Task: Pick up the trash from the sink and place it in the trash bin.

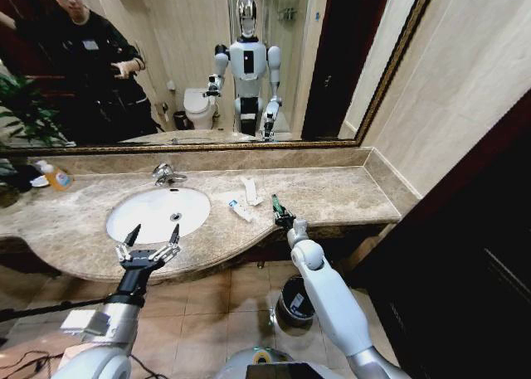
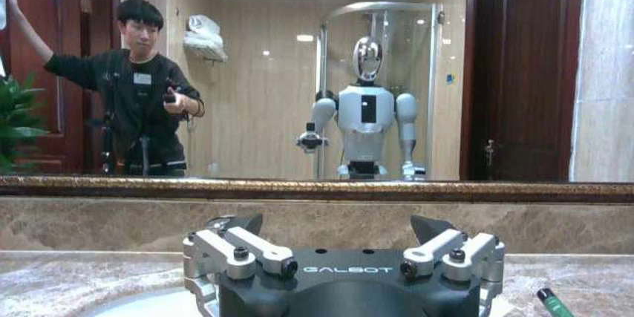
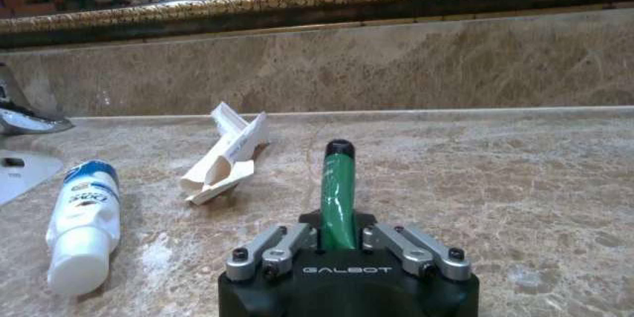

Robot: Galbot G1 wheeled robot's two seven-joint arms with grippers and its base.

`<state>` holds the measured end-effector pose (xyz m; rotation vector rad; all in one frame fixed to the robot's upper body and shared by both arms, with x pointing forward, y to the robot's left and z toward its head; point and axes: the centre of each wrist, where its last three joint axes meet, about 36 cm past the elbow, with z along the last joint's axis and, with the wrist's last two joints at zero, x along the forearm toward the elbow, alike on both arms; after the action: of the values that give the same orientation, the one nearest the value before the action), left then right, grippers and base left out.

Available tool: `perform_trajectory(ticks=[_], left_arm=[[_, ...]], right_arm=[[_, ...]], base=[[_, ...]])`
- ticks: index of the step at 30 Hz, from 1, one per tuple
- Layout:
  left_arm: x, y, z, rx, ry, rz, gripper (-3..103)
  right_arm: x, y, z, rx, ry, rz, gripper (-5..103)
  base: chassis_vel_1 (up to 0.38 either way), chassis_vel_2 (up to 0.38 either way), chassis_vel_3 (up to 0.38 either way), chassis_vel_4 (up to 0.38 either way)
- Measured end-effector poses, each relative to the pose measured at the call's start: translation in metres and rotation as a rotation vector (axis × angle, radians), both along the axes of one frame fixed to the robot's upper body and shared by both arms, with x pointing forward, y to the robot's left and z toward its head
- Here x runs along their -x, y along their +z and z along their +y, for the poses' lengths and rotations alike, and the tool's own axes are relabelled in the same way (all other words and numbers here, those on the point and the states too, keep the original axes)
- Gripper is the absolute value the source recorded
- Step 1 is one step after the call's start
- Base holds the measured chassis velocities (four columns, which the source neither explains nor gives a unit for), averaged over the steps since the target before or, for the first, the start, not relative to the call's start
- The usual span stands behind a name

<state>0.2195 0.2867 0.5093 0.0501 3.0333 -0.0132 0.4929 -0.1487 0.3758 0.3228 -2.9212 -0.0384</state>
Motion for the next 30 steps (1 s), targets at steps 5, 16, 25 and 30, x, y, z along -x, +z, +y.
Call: perform_trajectory(ticks=[5,16,25,30], left_arm=[[0.0,0.0,0.0,0.0,0.0,0.0,100],[0.0,0.0,0.0,0.0,0.0,0.0,100],[0.0,0.0,0.0,0.0,0.0,0.0,100],[0.0,0.0,0.0,0.0,0.0,0.0,100]], right_arm=[[0.005,0.009,-0.002,-0.002,0.0,-0.038,8],[0.055,0.039,-0.042,0.03,-0.02,-0.157,8],[0.114,0.031,-0.065,0.053,-0.011,-0.168,8],[0.155,0.013,-0.075,0.041,-0.021,-0.143,8]], base=[[0.0,0.0,0.0,0.0],[0.0,0.0,0.0,0.0],[0.0,0.0,0.0,0.0],[0.0,0.0,0.0,0.0]])
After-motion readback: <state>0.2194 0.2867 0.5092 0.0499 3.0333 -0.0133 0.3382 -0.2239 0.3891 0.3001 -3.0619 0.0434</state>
